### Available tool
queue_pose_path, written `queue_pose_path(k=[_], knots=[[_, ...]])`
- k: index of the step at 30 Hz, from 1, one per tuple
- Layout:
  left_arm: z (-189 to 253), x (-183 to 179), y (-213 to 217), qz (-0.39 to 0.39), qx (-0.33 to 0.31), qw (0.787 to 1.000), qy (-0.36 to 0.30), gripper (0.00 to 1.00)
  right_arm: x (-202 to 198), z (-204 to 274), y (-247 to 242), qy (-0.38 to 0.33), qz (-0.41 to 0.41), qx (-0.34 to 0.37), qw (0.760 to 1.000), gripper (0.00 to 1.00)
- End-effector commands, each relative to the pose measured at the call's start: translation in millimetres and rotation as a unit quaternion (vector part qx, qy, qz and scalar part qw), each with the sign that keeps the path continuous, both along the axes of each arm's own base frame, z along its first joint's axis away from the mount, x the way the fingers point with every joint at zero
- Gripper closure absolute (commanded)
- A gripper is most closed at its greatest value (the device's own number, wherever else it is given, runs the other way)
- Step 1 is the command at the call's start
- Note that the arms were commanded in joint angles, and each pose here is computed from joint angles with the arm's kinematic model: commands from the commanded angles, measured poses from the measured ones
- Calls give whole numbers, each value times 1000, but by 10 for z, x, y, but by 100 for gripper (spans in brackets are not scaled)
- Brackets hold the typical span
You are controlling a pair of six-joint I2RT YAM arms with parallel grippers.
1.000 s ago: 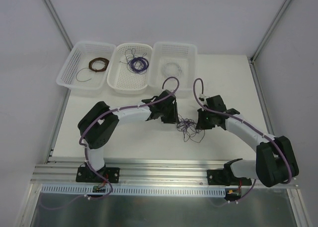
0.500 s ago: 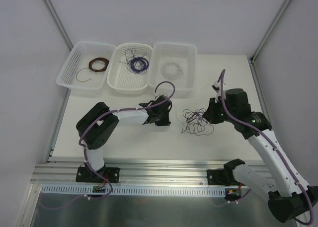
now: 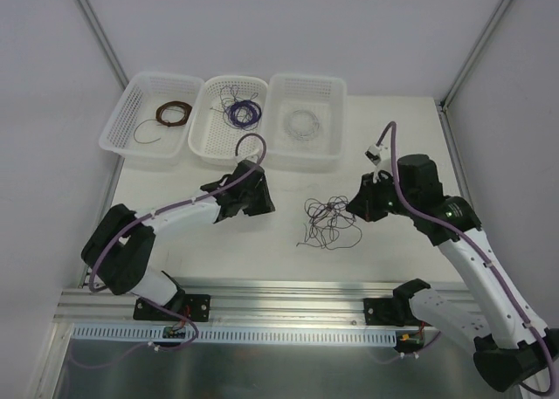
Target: Untangle the cables
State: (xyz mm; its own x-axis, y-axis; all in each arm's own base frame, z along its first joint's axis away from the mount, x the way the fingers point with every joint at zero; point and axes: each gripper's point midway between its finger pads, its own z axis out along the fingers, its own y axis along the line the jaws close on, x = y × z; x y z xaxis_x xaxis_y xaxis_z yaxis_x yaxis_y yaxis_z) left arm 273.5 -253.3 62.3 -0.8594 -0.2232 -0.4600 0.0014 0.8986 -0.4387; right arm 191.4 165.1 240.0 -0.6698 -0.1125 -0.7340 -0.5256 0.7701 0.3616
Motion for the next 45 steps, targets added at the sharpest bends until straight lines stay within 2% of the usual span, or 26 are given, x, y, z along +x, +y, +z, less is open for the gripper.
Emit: queue_pose_path(k=[1,5,7,8,14,20,25,30,31,34,39,40,43,45], knots=[[482,-83,-184,-66,-46,995,-59,72,-4,-117,183,0,50,6,999,99],[933,-209,-197,-107,-88,984,-115,48,-8,-292,254,16,63,0,998,99],[1085,-325,-279,-144,-104,975,-130,38,-15,-328,323,21,74,1,997,99],[1176,-374,-312,-171,-102,968,-152,37,-10,-336,347,22,75,1,997,99],[1189,-626,-603,-290,-58,932,-211,44,-54,-318,516,25,100,12,995,99],[1164,-647,-684,-336,-13,906,-258,55,-136,-245,643,25,121,26,992,99],[1094,-668,-738,-364,11,891,-272,56,-190,-228,732,26,137,29,990,99],[1012,-678,-800,-375,19,888,-265,70,-200,-226,778,25,142,28,989,99],[1003,-683,-809,-376,18,888,-263,81,-190,-236,771,24,139,26,990,99],[969,-636,-744,-360,33,894,-265,100,-178,-303,732,27,130,14,991,99],[1058,-384,-319,-255,83,919,-290,100,-44,-583,443,34,66,-53,996,99],[1138,-270,-145,-207,80,932,-288,100,1,-644,360,37,46,-66,996,99],[1124,-173,186,-126,63,957,-253,100,64,-891,89,77,-13,-86,993,99],[1151,-64,524,-58,49,968,-237,100,127,-987,-110,98,-56,-87,990,99]])
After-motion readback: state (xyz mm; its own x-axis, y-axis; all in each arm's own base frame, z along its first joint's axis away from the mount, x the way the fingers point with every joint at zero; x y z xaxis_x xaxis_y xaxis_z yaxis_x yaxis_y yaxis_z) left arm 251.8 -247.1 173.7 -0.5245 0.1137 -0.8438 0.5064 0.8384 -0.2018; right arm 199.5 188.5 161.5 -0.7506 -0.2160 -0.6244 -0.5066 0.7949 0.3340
